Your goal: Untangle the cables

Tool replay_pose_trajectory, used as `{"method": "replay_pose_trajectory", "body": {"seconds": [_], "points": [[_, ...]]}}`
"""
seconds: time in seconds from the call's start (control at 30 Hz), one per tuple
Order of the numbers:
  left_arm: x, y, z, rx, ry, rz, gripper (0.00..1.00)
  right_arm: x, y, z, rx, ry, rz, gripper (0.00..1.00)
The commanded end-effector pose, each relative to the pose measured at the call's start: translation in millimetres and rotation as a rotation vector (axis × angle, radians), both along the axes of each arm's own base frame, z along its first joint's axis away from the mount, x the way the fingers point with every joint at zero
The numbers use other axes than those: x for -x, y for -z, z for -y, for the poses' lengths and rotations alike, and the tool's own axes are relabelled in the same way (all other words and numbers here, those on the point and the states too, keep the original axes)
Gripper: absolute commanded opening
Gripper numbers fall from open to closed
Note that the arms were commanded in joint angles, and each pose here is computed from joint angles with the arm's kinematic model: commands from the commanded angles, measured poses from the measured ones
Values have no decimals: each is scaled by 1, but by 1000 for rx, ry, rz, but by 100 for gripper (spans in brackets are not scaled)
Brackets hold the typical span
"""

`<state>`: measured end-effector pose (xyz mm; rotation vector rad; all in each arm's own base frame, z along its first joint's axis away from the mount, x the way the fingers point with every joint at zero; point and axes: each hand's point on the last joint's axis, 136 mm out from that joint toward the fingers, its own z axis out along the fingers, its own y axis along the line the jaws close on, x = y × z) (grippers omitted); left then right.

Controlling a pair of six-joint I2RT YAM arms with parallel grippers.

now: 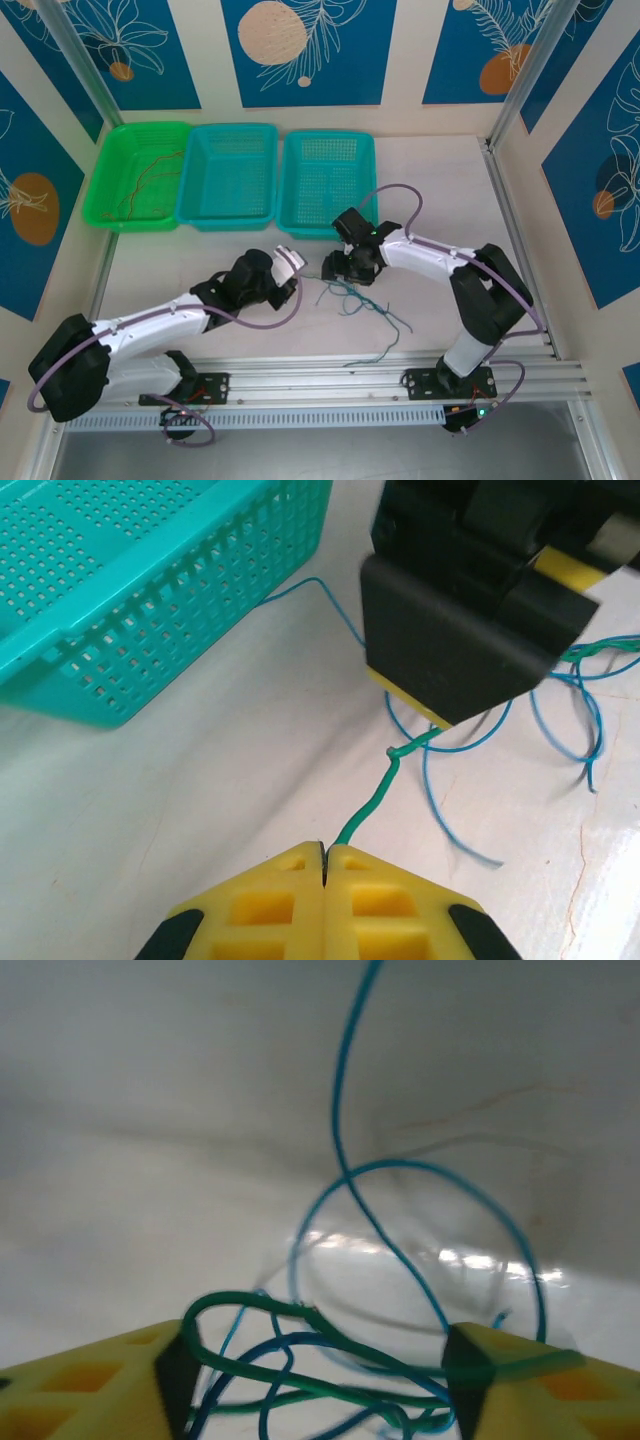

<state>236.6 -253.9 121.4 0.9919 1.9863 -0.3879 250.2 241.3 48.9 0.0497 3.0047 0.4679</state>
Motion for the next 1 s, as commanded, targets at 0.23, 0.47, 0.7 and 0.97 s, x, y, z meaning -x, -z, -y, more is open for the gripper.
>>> {"method": "replay_pose_trajectory", "body": {"seconds": [0.23, 0.47, 0.7, 0.97], "points": [[-26, -23, -66, -35, -343, 127, 0, 28, 38, 88, 413, 187, -23, 49], [-38, -35, -143, -17, -679, 90, 0, 27, 31, 126, 551, 259, 53, 49], [-36, -35, -171, 3, -770, 37, 0, 25, 20, 144, 549, 326, 58, 52], [-37, -29, -127, 100, -565, -24, 0, 16, -63, 65, 82, 115, 248, 80]]}}
